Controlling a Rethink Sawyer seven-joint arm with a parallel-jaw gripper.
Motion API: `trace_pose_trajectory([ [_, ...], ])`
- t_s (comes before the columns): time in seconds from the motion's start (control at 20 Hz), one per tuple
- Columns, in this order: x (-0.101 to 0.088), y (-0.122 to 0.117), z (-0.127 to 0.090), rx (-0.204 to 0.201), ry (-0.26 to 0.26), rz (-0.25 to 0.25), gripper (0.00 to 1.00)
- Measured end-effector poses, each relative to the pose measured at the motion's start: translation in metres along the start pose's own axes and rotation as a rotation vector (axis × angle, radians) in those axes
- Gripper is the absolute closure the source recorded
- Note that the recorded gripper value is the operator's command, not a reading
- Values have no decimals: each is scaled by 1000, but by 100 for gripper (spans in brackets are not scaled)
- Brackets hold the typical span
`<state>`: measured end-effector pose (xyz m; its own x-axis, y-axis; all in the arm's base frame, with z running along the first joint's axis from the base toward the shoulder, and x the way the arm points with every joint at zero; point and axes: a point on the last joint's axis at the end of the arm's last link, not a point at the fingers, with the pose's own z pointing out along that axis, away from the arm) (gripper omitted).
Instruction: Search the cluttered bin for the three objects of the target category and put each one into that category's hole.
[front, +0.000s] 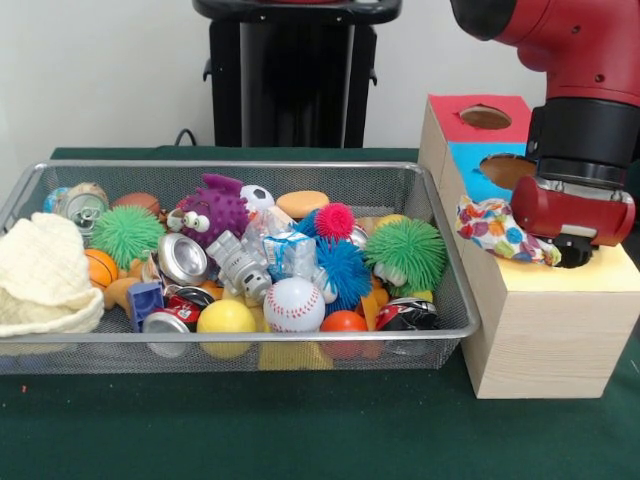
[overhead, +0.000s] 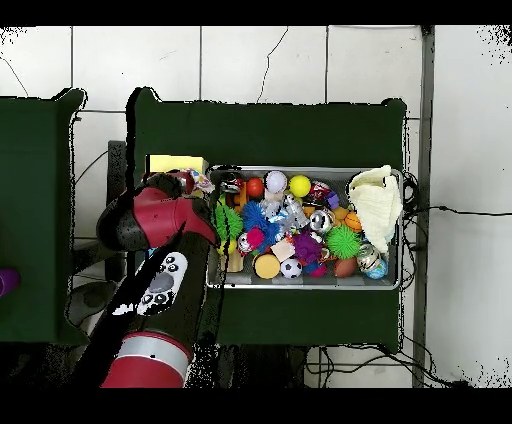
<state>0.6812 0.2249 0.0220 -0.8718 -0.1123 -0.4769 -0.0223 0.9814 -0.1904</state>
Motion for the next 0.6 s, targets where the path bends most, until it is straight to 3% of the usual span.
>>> trace_pose_trajectory([
  [0.6, -1, -1, 0, -6, 10, 10, 0],
])
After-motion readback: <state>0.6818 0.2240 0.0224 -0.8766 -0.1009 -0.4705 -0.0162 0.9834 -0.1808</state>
